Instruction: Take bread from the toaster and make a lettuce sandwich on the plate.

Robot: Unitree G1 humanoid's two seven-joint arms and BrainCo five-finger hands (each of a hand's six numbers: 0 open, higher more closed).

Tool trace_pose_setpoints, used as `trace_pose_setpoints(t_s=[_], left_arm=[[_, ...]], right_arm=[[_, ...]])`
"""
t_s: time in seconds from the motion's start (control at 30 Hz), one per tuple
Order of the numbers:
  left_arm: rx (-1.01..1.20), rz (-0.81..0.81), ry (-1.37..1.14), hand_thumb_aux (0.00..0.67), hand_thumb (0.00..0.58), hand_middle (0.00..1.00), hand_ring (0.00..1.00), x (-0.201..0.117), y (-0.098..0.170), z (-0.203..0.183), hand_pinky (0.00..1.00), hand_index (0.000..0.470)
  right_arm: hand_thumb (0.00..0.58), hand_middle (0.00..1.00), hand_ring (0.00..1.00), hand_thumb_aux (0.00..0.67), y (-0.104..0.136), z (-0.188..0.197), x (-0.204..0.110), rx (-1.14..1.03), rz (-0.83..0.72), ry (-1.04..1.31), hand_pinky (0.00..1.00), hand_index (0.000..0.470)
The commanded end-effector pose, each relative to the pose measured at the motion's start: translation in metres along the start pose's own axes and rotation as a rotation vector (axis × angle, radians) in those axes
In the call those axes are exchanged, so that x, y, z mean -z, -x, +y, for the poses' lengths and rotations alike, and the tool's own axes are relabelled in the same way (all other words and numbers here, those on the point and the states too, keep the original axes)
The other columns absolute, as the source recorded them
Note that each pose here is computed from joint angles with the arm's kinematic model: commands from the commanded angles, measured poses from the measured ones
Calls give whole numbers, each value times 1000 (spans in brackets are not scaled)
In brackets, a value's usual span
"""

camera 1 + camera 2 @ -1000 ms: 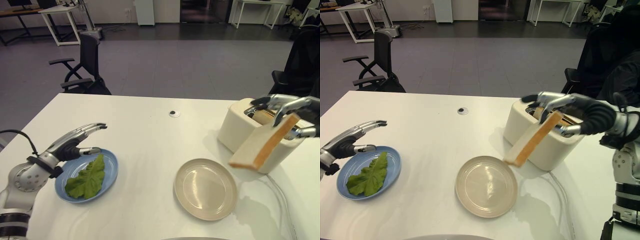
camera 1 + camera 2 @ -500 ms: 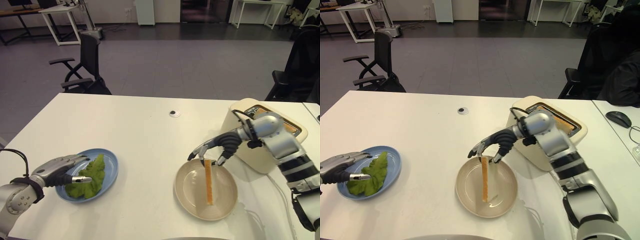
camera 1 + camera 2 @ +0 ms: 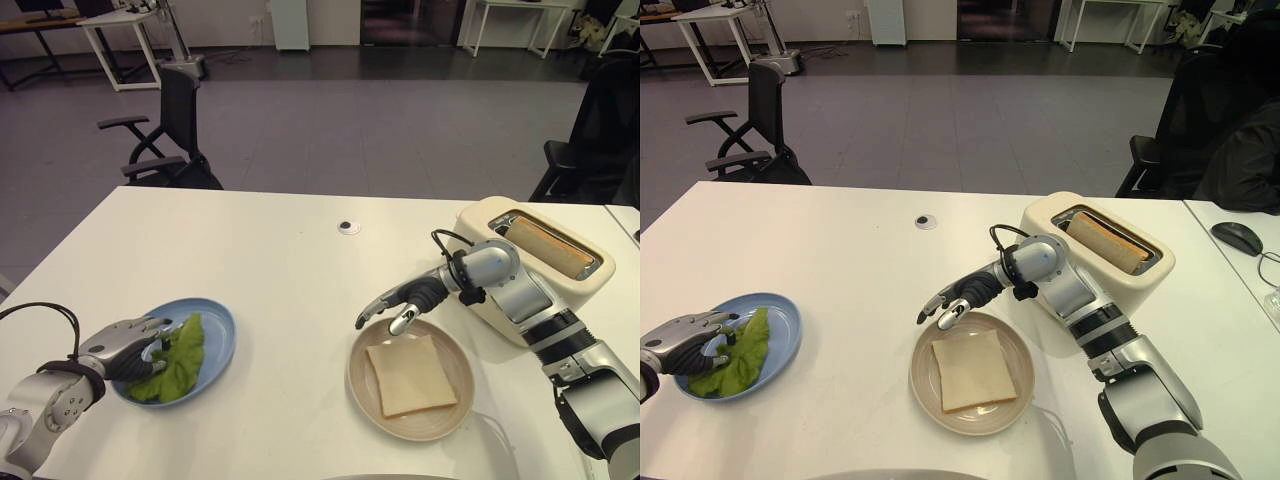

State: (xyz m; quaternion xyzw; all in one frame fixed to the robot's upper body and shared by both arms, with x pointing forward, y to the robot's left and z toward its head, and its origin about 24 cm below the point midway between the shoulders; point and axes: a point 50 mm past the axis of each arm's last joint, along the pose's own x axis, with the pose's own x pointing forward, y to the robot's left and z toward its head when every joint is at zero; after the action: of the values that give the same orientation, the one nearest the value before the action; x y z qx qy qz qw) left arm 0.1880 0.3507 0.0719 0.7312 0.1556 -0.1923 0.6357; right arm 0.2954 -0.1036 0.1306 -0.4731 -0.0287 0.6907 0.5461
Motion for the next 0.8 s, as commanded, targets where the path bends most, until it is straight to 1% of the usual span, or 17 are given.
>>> trace_pose_setpoints(t_s=[0.03,0.27,0.57,0.7,0.73,0.77,0.8], left_arm=[[16,-12,5,670,580,0,0,-4,-1,-9,0,470],[-26,-34,-5,670,580,0,0,-4,-3,-6,0,470],[-184,-66,0,670,580,0,0,7,17,33,0,470],[-203,-63,46,670,580,0,0,6,17,33,0,470],[-196,-55,54,376,468,0,0,6,14,30,0,264],[-186,-51,63,32,53,0,0,5,12,28,0,22],[-174,-49,71,0,0,0,0,4,10,26,0,0]], right_arm=[[0,0,0,0,4,1,-1,20,-7,6,0,0],[0,0,0,0,8,2,0,55,-10,3,0,0],[0,0,0,0,15,2,3,101,-12,-10,0,0],[0,0,0,0,16,3,5,109,-12,-13,0,0],[0,0,0,0,16,3,5,111,-12,-14,0,0],[0,0,0,0,16,3,5,114,-10,-15,0,0],[0,0,0,0,16,3,6,115,-8,-16,0,0]])
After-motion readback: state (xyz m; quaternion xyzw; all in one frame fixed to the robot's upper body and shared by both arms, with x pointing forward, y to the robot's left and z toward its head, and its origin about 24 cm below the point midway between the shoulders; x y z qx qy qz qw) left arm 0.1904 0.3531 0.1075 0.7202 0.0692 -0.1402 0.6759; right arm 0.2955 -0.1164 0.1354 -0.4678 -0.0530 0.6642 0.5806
